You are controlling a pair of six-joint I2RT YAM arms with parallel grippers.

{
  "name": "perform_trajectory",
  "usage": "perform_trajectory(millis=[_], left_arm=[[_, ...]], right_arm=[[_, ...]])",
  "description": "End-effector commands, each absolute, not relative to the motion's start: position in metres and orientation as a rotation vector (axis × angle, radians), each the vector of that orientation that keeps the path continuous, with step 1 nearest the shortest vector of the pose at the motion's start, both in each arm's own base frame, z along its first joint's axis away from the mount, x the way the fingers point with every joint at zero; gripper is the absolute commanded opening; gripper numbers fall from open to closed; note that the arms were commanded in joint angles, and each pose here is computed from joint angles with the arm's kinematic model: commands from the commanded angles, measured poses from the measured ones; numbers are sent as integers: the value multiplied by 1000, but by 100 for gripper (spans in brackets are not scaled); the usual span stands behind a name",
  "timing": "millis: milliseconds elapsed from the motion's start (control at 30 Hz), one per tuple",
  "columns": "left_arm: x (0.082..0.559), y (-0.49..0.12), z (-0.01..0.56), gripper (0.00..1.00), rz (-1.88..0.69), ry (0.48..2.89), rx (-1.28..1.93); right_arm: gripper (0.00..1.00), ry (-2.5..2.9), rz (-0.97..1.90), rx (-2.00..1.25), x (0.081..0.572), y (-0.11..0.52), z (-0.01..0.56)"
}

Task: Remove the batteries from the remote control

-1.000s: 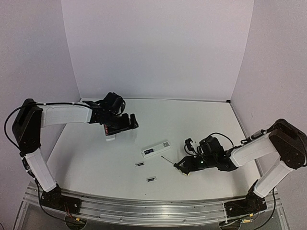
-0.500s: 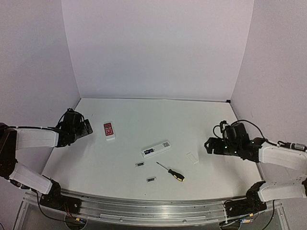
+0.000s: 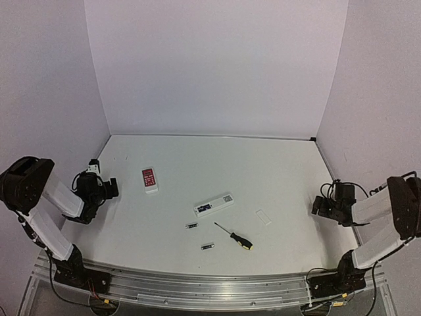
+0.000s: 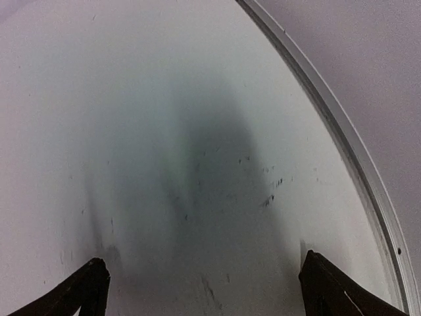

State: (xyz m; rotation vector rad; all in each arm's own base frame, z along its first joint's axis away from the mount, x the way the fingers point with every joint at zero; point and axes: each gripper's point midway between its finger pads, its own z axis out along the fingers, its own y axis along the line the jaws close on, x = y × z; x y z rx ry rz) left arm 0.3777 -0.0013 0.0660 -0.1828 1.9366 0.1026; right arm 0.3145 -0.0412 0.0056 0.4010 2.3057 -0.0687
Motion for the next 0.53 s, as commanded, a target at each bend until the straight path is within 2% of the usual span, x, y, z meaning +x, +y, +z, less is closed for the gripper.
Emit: perform_trajectory(millis=[0, 133, 500], left_arm=[[395, -25, 103, 100, -90, 1766, -48], [392, -44, 102, 100, -160, 1778, 67], [396, -42, 101, 100, -150, 1787, 53]], right_arm=[[98, 2140, 168, 292, 362, -24, 20], [98, 2218, 212, 218, 369, -11, 14], [98, 2236, 265, 150, 372, 0, 14]])
